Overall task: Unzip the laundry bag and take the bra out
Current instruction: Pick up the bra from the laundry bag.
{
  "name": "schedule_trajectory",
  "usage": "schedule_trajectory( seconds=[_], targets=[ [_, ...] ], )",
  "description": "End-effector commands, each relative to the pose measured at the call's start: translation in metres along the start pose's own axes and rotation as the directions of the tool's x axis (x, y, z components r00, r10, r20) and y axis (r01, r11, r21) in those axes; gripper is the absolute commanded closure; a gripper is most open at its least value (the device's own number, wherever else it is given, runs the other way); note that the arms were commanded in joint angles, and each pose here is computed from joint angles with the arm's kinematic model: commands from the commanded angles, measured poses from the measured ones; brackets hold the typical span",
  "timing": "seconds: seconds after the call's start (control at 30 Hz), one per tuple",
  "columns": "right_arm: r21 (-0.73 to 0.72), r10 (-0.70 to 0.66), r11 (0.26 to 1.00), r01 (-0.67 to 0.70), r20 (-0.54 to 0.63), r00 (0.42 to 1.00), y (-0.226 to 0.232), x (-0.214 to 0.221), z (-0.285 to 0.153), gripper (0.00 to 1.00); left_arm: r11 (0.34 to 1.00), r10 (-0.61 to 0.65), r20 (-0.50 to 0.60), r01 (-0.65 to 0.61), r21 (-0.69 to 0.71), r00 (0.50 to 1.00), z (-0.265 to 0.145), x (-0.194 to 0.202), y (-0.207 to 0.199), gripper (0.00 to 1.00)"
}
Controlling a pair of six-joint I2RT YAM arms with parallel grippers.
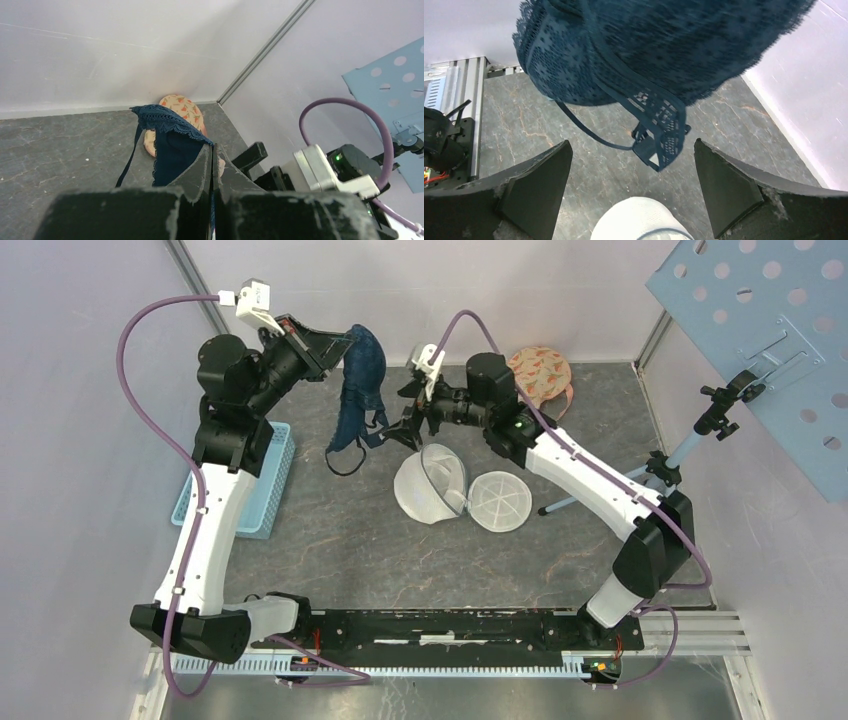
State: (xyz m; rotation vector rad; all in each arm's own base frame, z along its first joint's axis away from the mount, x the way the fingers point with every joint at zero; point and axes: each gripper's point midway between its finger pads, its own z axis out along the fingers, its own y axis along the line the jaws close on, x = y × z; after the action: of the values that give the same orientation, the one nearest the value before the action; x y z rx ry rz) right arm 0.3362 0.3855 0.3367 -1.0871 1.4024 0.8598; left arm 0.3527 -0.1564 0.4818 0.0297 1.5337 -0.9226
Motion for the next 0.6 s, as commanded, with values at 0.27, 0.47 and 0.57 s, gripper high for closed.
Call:
schedule_trajectory(
  seconds=[0.27,0.47,0.57],
  targets=[
    [0.286,-0.039,0.958,0.034,0.010,0.999,-0.037,-0.005,0.028,0.16,0.993,-0.095,0.038,0.092,0.070,0.995,-0.006,-0.010,-0.018,0.98],
    [0.352,-0.016,0.936,-0.002,0.048,0.999,-0.049,-0.015,0.037,0.35,0.992,-0.111,0.022,0.110,0.062,0.994,-0.012,-0.001,-0.015,0.98],
    [0.404,-0.030,0.915,0.005,0.054,0.998,-0.059,-0.023,0.031,0.66,0.993,-0.108,0.022,0.107,0.049,0.994,-0.017,0.001,-0.011,0.98]
  ],
)
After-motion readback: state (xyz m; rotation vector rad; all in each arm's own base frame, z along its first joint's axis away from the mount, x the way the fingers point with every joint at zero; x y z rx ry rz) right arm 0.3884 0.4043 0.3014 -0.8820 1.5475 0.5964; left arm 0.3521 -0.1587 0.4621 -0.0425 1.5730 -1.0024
